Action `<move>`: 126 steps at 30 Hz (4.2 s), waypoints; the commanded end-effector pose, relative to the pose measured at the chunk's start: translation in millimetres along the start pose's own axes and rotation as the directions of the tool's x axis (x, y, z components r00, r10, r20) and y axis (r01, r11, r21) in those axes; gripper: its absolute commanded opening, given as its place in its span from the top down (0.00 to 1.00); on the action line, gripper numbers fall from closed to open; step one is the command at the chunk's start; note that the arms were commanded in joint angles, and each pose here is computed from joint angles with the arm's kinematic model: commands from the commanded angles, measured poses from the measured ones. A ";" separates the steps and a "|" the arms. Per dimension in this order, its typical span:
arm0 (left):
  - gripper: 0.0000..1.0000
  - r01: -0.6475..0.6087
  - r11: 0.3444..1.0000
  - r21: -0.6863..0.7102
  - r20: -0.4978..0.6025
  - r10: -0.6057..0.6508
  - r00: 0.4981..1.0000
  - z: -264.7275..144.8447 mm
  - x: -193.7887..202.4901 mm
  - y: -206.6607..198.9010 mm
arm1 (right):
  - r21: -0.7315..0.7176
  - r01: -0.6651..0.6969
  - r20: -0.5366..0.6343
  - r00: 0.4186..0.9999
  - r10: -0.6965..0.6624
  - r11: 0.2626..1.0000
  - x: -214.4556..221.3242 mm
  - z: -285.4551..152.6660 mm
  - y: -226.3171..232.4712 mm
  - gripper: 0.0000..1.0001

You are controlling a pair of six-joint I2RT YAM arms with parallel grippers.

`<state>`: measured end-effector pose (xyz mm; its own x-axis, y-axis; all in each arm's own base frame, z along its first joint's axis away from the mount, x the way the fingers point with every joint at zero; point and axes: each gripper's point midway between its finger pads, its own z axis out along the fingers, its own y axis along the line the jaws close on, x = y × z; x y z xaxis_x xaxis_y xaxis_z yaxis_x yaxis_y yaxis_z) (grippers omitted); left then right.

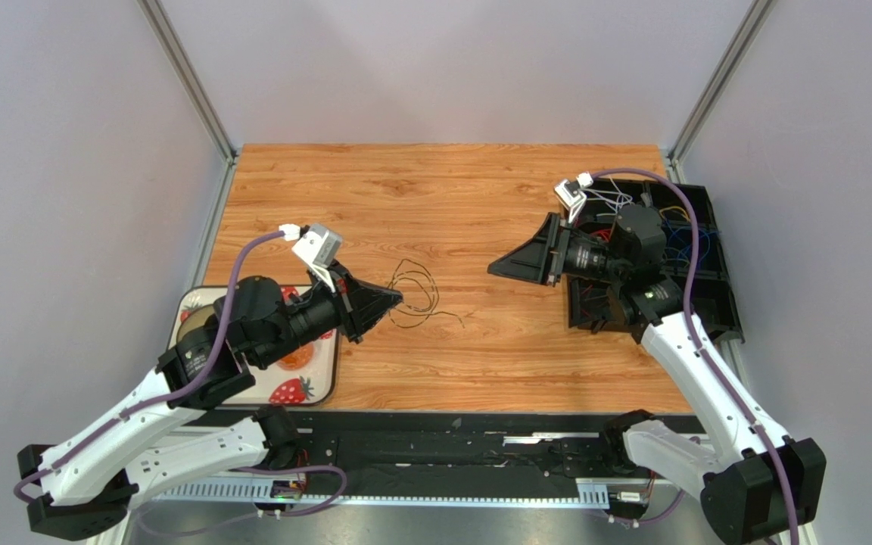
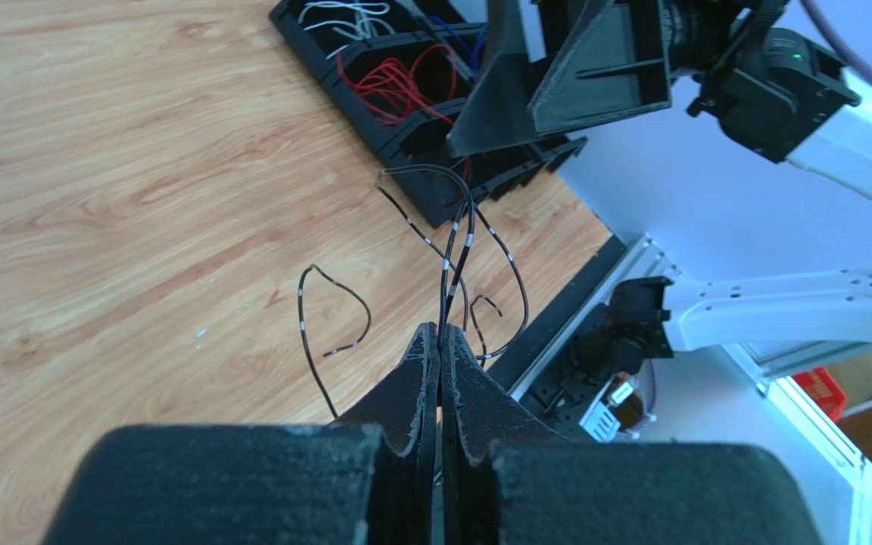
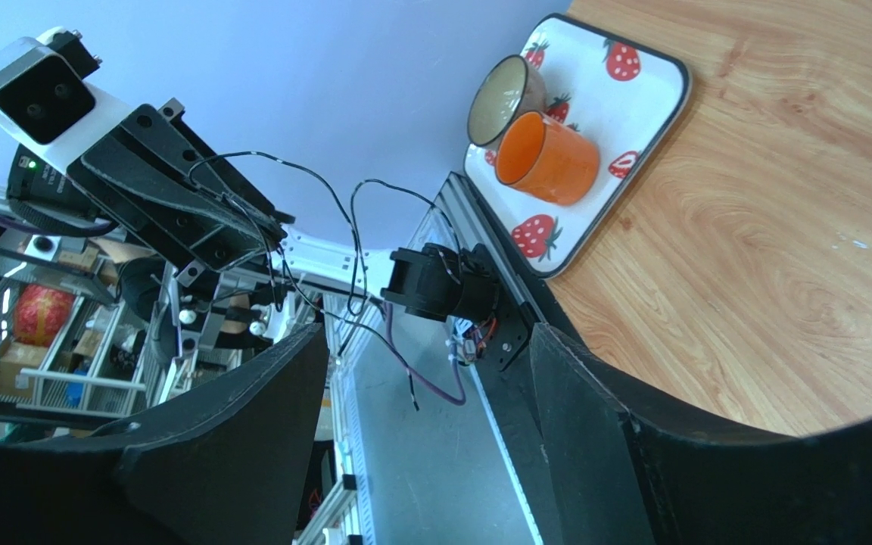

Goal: Untangle the cables

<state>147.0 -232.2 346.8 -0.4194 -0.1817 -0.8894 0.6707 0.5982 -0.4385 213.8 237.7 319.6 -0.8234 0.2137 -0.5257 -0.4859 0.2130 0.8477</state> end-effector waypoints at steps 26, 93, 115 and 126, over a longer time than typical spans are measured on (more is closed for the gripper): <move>1.00 0.030 0.987 0.160 -0.003 -0.030 1.000 31.3 -3.3 -33.7 | -0.231 0.086 -0.151 0.981 -0.124 0.969 39.1 37.1 71.0 0.29; 0.19 -0.161 0.905 -0.395 -0.247 0.064 0.967 -72.8 70.3 99.6 | 0.859 -0.512 0.470 0.792 -0.390 -0.005 -124.9 -267.5 -162.8 1.00; 0.24 -0.175 0.906 -0.386 -0.274 0.069 0.959 -68.6 74.2 98.6 | 0.026 -0.884 0.653 0.369 -0.662 -0.467 -40.7 -370.9 -174.6 1.00; 0.24 -0.178 0.894 -0.412 -0.282 0.061 0.958 -67.7 75.8 102.9 | 0.097 -0.849 0.695 0.431 -0.575 -0.520 -40.9 -382.2 -215.3 1.00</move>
<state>139.2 -131.1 242.4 -0.5385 0.0738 -0.8394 0.4280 0.8821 -0.1970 272.8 -181.3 192.1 0.2770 0.6047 -0.7467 0.9568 -0.2455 0.1561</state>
